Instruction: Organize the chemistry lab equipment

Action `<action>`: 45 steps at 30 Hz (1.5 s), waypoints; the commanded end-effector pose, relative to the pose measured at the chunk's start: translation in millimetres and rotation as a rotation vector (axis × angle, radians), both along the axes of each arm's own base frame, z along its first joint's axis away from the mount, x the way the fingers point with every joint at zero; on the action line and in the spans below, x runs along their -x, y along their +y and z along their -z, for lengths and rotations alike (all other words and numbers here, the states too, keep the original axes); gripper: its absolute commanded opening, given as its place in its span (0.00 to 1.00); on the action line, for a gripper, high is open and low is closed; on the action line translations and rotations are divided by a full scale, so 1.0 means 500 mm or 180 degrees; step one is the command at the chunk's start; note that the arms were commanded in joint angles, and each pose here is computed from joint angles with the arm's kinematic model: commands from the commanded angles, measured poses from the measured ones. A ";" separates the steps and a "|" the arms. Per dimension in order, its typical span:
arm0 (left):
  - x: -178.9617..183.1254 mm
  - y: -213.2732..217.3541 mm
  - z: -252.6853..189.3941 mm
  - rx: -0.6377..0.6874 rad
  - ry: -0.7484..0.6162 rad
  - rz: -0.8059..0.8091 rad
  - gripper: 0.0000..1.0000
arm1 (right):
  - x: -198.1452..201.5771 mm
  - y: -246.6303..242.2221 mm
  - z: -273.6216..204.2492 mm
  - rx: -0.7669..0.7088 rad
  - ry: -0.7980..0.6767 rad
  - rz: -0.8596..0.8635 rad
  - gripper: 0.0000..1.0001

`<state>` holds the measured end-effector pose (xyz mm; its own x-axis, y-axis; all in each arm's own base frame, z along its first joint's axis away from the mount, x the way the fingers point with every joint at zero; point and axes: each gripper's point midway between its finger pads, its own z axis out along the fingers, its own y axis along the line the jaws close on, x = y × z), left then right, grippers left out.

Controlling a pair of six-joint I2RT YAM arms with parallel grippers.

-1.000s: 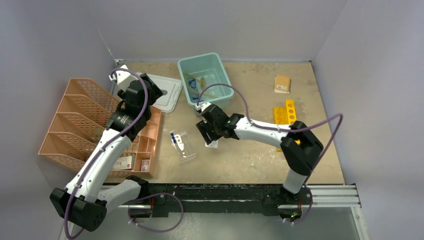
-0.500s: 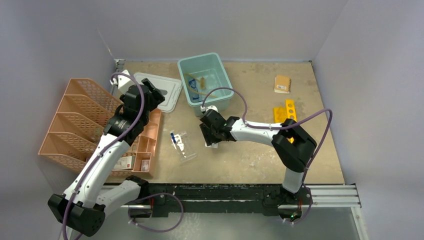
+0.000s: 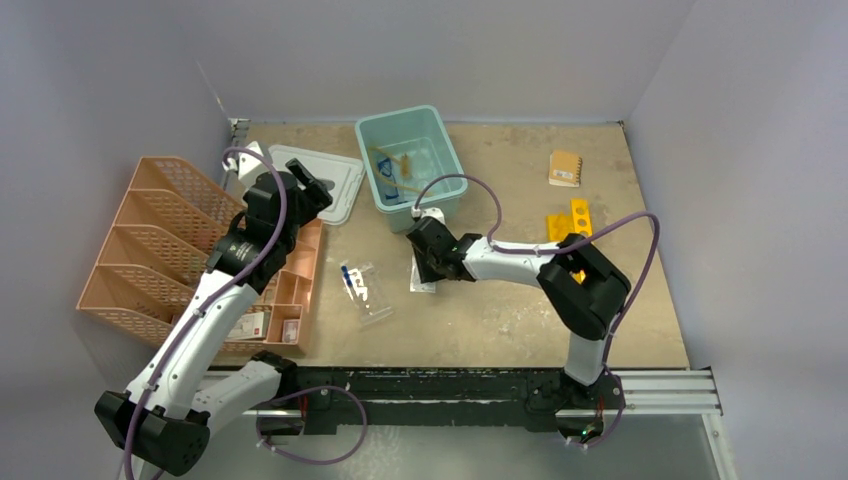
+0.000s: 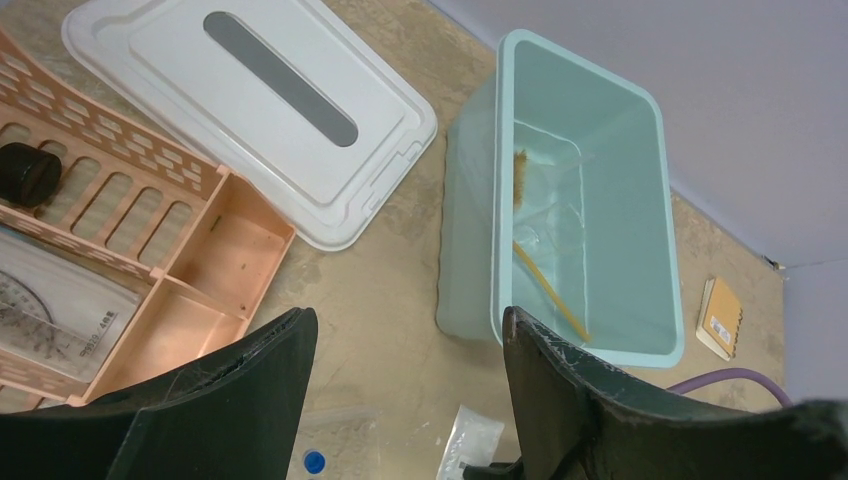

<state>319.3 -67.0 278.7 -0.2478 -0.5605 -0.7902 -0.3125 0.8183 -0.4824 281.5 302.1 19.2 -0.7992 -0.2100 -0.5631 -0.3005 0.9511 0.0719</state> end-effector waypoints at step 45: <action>-0.142 -0.007 0.103 0.0019 0.0580 -0.0066 0.68 | -0.349 0.022 -0.435 -0.0659 -0.1370 -0.0855 0.00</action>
<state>368.0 -67.2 206.8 -0.4126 -0.5321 -0.7394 -0.4306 0.8291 -0.3565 433.7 299.8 251.8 -0.4524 -0.1204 -0.8837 -0.4808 0.8674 0.1279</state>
